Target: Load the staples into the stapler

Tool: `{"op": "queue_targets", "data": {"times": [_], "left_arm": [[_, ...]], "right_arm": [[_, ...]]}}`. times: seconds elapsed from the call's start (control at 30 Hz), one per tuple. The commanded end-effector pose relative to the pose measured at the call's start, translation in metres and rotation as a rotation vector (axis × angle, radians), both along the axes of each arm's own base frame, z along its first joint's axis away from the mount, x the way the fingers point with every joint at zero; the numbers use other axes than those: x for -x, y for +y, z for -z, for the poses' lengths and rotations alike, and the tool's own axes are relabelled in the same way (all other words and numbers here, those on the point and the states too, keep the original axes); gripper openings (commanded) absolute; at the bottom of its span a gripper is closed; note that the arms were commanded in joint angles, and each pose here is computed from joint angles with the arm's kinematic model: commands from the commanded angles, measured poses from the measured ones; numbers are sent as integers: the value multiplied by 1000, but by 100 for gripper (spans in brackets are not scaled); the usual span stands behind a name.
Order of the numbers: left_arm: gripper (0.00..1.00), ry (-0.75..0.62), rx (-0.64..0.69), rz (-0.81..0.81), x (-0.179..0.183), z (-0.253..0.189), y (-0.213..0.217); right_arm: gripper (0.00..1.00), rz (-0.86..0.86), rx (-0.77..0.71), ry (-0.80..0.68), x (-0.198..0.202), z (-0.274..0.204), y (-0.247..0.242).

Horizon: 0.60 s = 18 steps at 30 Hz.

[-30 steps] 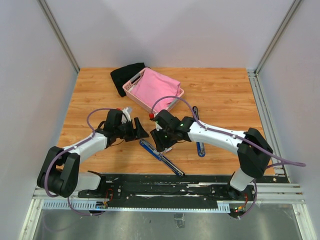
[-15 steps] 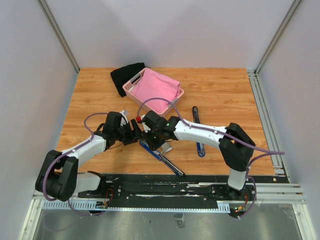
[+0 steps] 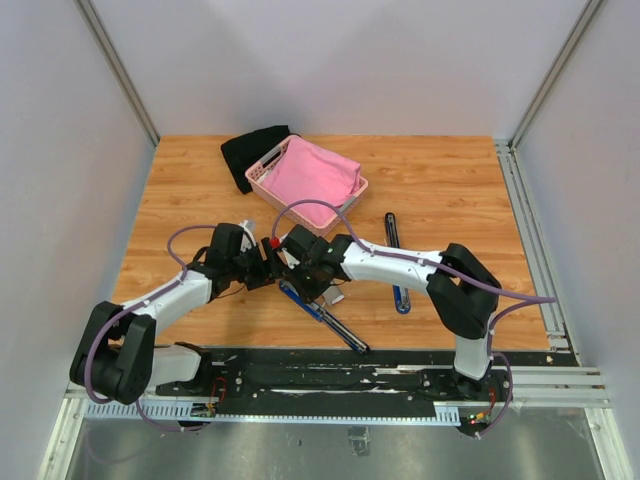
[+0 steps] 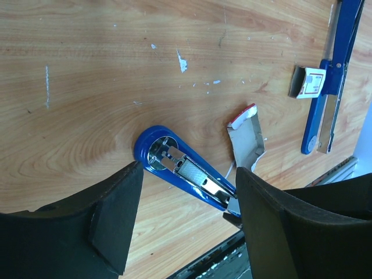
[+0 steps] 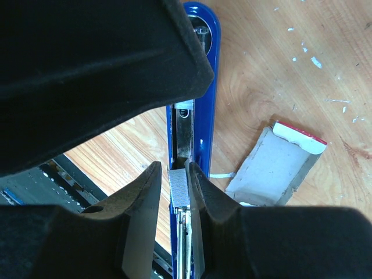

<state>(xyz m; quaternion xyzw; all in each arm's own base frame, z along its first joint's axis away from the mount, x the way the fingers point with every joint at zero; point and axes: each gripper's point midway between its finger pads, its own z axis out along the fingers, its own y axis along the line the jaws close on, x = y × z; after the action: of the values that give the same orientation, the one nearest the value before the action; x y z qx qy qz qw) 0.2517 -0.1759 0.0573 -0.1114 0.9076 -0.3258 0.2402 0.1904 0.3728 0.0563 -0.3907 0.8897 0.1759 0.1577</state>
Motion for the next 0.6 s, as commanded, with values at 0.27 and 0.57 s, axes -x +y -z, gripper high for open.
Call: {"op": "queue_targets", "data": {"times": [0.27,0.57], "left_arm": [[69,-17,-7,-7,-2,-7,2],[69,-18,-11,-9,-4,-7,2]], "right_arm": [[27,-36,34,-19,1,5,3],[23,-43,52,-9,5,10,0]]}}
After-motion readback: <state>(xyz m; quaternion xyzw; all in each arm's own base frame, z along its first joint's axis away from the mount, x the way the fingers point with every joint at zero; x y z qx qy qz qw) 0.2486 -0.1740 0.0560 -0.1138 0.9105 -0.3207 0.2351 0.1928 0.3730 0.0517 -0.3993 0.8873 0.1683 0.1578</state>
